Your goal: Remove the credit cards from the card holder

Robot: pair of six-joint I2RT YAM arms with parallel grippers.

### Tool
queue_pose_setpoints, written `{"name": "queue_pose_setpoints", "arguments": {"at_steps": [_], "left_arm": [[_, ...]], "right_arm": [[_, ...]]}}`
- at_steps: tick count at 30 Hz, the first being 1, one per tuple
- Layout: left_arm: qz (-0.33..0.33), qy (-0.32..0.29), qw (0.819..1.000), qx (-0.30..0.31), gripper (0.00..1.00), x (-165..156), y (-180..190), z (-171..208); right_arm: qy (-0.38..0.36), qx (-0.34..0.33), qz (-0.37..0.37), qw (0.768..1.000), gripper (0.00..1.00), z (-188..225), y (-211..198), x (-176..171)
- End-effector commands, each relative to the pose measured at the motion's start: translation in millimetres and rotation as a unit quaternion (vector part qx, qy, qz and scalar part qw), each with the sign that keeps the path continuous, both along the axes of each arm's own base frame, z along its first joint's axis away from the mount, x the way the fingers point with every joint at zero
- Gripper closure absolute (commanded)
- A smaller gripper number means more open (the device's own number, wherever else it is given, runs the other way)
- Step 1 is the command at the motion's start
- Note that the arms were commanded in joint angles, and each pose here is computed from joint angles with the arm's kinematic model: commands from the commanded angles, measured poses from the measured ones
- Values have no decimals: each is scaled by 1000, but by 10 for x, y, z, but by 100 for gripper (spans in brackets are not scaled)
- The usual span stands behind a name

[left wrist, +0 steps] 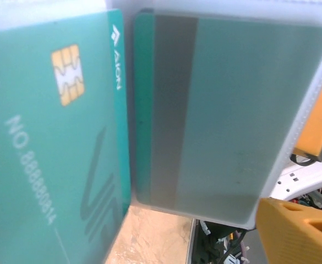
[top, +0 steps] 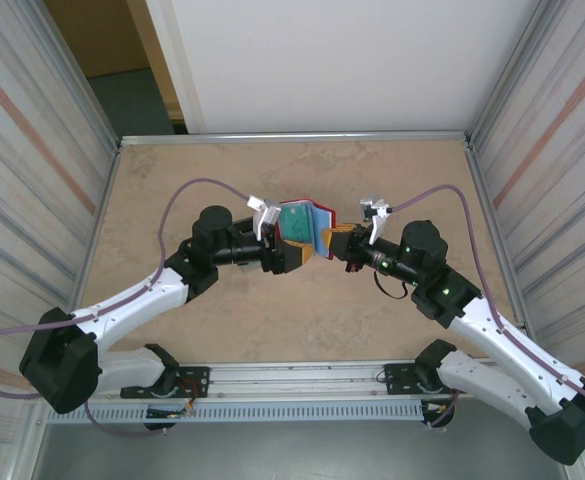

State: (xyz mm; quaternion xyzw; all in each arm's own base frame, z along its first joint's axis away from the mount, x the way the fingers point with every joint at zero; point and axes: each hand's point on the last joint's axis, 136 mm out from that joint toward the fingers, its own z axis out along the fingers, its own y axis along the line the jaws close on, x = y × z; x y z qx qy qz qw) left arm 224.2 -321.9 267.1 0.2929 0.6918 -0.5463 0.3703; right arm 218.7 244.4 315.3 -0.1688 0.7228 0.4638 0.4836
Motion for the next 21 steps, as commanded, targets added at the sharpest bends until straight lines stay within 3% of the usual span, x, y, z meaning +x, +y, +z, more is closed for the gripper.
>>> {"name": "queue_pose_setpoints", "arguments": {"at_steps": [1,7,10,16,21], "left_arm": [[-20,-21,999,-22,6,-78,-13,208],[-18,-19,999,-20,2,-59,-21,197],[-14,-16,1000,-17,5,-35,-29,170],[10,-7,1000,-3,32,43,-8,90],[32,-2,999,18,67,104,29,-9]], "right_arm": [[-10,10,-21,1000,100,59,-76,23],[-6,9,-22,1000,100,38,-71,30],[-4,8,-22,1000,100,23,-69,34],[-1,5,-23,1000,100,0,-81,26],[4,1,-28,1000,100,-30,-101,27]]}}
